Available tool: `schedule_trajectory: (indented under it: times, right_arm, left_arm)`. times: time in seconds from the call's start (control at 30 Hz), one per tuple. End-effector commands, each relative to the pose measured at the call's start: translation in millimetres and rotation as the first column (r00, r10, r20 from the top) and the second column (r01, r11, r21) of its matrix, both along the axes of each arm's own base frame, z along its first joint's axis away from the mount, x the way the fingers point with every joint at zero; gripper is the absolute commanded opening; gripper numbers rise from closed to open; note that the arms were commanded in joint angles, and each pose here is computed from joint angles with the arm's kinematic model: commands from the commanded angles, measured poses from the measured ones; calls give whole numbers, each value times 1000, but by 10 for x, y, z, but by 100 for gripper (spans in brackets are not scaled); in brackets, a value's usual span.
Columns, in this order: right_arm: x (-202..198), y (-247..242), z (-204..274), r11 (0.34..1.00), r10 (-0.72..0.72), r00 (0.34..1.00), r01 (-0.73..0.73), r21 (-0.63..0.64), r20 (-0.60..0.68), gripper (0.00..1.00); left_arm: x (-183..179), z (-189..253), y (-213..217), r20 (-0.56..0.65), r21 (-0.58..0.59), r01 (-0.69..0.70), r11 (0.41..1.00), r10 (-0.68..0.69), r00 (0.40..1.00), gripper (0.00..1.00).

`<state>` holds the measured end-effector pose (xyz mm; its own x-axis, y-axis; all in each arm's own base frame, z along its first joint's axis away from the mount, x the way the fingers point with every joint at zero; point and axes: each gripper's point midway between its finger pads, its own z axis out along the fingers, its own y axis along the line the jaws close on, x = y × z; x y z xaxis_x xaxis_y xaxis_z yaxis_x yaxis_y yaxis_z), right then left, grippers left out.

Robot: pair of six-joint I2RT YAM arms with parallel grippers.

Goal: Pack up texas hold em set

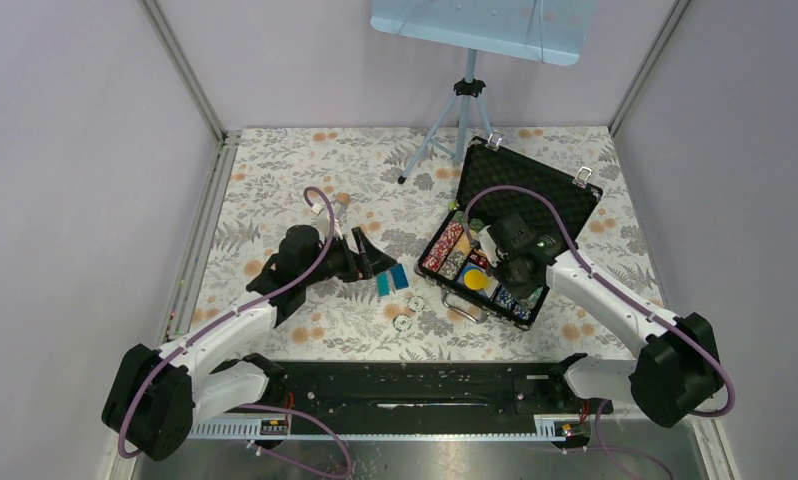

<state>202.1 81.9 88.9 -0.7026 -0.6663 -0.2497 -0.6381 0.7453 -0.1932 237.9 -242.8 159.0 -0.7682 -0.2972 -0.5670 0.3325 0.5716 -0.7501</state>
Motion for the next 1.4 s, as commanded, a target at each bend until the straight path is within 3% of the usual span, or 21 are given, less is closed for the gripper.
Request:
schedule_trajectory:
  times: [0.0,0.23,0.77,0.83,1.0,1.37]
  right_arm:
    - [-45,-165,3,994,32,998,-36,-100,-46,0]
    - [-64,-288,-58,983,37,996,-50,-178,-76,0]
    - [-75,-273,-276,979,35,991,-59,-193,-127,0]
    - [-67,-285,-303,978,33,991,-59,-202,-126,2]
    - [-39,-306,-323,977,28,995,-48,-209,-98,25]
    - [51,-216,-22,991,18,1000,-17,-132,6,31]
  left_arm:
    - [59,257,-53,77,-40,28,999,-25,997,78]
    - [62,262,-50,80,-45,29,999,-25,997,78]
    - [64,231,-53,66,-44,29,999,-26,997,78]
    - [65,226,-54,64,-44,30,999,-27,998,78]
    - [57,221,-71,59,-49,41,998,-38,998,78]
    - [58,231,-73,61,-53,41,998,-37,997,78]
